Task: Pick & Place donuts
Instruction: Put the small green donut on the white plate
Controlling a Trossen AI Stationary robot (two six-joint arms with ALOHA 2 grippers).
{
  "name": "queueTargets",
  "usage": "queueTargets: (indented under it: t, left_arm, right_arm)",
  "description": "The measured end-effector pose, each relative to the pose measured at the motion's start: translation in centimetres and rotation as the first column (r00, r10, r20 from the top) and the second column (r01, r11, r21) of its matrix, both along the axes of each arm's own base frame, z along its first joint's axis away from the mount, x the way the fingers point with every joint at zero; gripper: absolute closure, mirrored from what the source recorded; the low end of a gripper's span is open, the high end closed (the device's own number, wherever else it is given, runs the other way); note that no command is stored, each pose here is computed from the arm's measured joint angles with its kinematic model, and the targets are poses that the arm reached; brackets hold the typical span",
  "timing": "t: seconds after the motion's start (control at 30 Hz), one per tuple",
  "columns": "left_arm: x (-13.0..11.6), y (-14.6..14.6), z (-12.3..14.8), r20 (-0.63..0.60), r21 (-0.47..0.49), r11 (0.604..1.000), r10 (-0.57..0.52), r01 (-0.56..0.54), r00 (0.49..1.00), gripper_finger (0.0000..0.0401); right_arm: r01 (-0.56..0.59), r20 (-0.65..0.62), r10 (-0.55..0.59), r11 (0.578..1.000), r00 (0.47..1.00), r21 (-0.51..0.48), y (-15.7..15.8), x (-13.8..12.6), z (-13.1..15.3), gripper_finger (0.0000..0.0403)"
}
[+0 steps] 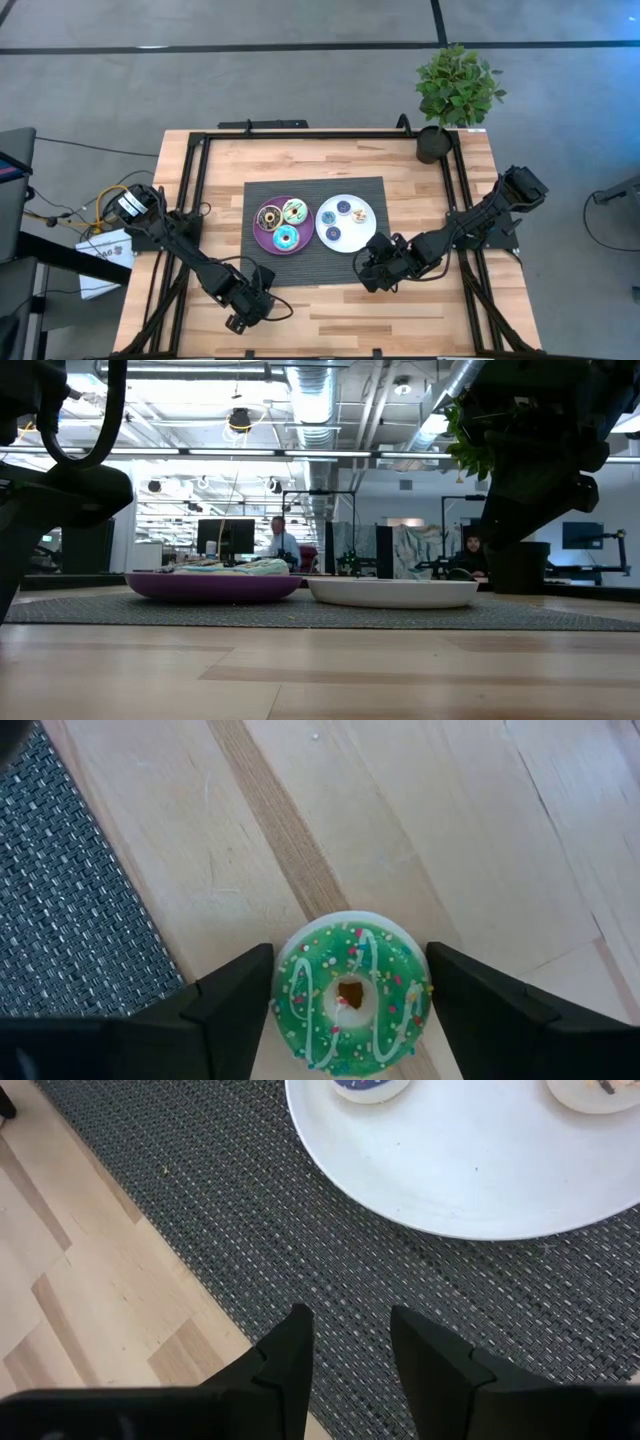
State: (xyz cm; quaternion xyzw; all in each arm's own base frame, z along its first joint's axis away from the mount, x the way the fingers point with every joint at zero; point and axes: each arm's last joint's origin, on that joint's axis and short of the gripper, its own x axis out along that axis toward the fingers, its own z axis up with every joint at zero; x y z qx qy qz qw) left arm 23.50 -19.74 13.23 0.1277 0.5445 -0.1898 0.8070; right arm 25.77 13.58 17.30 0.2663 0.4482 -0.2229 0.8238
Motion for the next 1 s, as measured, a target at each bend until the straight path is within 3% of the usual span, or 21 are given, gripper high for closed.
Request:
queueTargets:
  t: [1.0]
  left_arm:
    - [-0.07, 0.09, -0.07, -0.005, 0.012, 1.0, 0.006, -0.006, 1.0, 0.015]
  right_arm:
    - [-0.002, 0.013, 0.002, 1.0, 1.0, 0.012, 0.11, 0.11, 0.06, 0.0276]
